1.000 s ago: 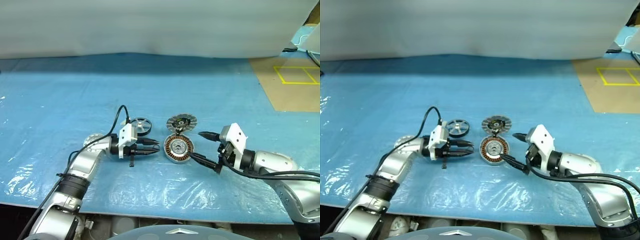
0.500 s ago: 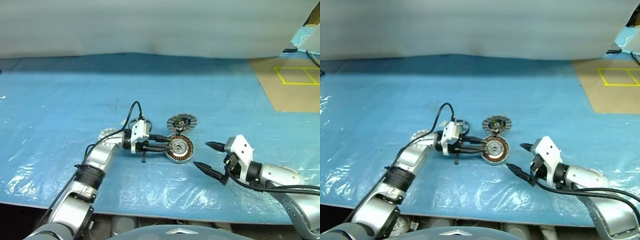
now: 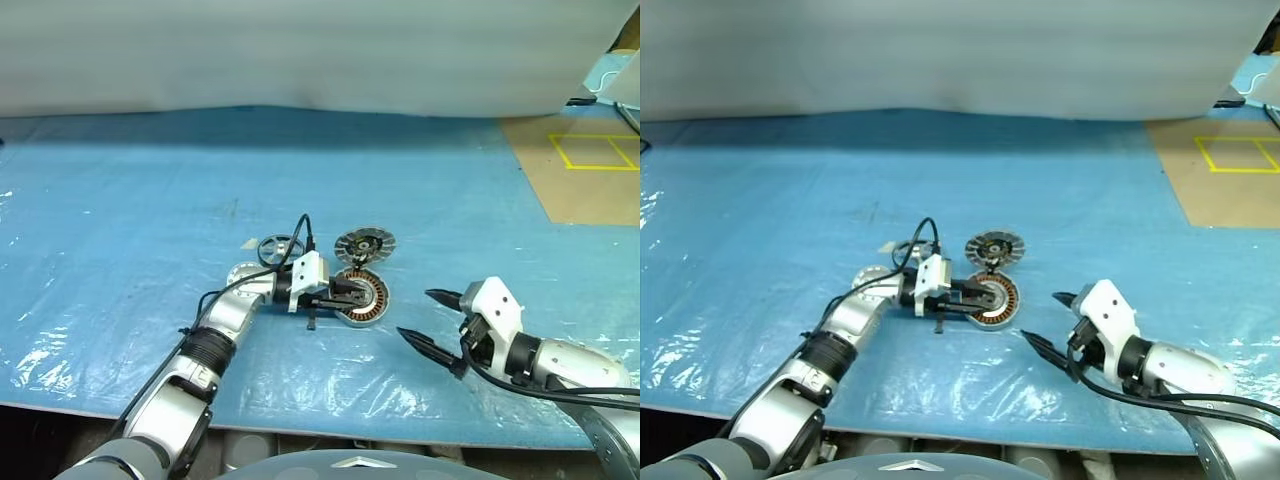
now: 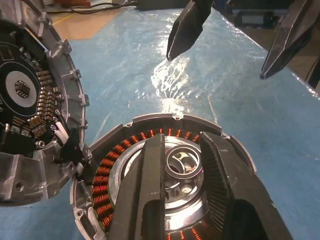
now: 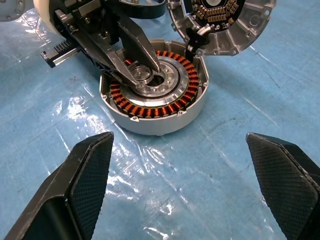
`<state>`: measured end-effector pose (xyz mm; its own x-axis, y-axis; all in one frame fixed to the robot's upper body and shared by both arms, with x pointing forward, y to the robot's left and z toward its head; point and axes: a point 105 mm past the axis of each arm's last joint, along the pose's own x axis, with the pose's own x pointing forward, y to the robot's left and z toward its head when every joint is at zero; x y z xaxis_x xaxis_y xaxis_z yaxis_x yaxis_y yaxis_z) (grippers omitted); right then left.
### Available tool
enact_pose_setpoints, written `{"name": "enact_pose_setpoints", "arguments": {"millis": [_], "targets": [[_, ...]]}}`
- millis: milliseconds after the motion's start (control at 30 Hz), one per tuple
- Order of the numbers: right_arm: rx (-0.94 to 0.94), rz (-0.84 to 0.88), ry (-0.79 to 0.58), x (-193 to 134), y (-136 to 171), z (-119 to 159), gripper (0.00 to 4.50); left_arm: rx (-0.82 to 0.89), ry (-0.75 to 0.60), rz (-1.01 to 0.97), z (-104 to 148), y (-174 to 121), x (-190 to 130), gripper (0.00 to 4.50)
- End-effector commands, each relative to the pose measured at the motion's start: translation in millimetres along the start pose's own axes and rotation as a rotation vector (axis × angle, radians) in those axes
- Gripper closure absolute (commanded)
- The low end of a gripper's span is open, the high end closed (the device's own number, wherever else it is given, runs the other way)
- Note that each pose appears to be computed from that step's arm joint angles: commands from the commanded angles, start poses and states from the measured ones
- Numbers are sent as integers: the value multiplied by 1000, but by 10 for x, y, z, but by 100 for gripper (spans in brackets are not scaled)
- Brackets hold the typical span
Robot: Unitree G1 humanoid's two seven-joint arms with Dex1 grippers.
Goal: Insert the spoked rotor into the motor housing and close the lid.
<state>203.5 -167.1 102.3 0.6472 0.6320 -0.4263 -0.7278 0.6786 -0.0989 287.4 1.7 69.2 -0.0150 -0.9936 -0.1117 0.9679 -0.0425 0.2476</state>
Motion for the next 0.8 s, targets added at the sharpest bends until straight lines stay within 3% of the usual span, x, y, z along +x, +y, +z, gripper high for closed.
{"name": "enact_pose_setpoints", "arguments": {"millis": [33,400,800], "targets": [[-34,-7,-27,-59,51,136,6,86,21,-17,26,10,49,384],[-17,-20,-2,-82,102,150,6,196,37,13,53,72,33,384],[-16,-25,11,-55,104,152,6,169,27,-38,66,-8,-77,384]]}}
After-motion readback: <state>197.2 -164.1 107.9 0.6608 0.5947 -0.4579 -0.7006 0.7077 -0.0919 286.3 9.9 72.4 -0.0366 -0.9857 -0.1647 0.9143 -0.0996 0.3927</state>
